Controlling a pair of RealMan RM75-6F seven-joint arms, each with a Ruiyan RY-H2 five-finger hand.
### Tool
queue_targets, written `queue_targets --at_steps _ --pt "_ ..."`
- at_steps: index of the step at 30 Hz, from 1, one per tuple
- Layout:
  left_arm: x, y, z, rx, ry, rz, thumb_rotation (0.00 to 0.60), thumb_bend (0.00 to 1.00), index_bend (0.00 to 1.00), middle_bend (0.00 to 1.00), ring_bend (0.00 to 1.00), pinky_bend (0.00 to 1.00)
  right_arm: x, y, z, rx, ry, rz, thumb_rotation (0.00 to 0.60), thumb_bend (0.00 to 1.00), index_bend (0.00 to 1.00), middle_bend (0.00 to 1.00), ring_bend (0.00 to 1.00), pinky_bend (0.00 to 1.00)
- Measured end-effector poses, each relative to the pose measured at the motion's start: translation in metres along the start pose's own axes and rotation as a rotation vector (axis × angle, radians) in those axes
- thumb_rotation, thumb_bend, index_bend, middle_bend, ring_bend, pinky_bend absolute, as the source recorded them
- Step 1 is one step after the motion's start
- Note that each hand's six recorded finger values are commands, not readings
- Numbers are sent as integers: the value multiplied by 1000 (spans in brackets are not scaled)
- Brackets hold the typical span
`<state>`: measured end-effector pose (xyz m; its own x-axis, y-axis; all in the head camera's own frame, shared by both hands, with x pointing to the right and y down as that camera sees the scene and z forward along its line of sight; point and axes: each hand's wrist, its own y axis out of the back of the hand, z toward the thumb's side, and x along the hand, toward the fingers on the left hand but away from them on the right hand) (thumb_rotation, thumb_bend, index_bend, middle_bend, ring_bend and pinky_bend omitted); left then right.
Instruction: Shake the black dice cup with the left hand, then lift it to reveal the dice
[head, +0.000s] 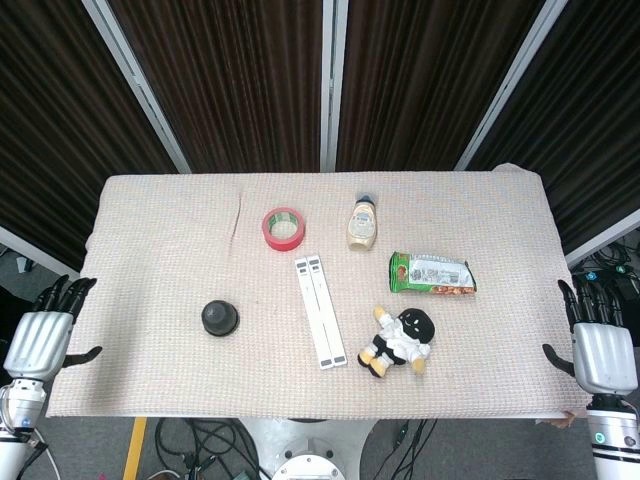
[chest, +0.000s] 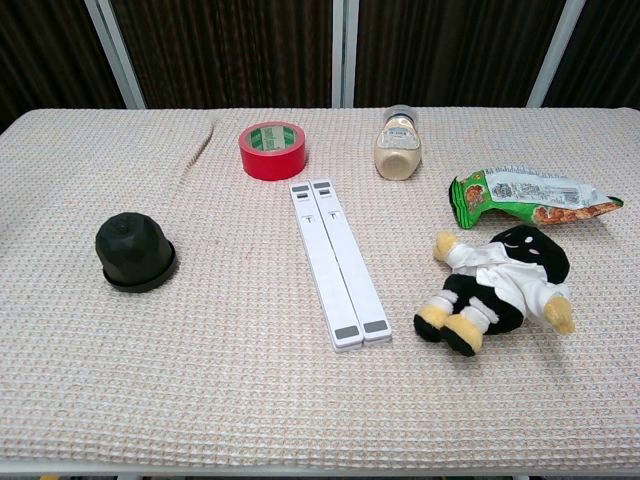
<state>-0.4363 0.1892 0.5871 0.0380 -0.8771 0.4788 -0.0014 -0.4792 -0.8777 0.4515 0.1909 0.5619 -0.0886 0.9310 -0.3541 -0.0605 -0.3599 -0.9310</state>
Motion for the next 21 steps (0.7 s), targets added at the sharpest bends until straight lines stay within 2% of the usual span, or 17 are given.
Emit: queue_targets --at_steps 11,15,21 --pt "4 -7 6 -30 -8 2 600 0 86 83 0 139 -4 12 -8 -17 -2 -21 600 85 0 0 0 0" --pt "7 -9 10 -61 -21 -6 600 0 86 83 0 153 -7 12 -8 -34 -3 -5 600 84 0 0 0 0" --pt "16 -19 25 -119 -81 -12 600 0 85 104 0 155 -9 6 -1 -43 19 15 600 85 0 0 0 0"
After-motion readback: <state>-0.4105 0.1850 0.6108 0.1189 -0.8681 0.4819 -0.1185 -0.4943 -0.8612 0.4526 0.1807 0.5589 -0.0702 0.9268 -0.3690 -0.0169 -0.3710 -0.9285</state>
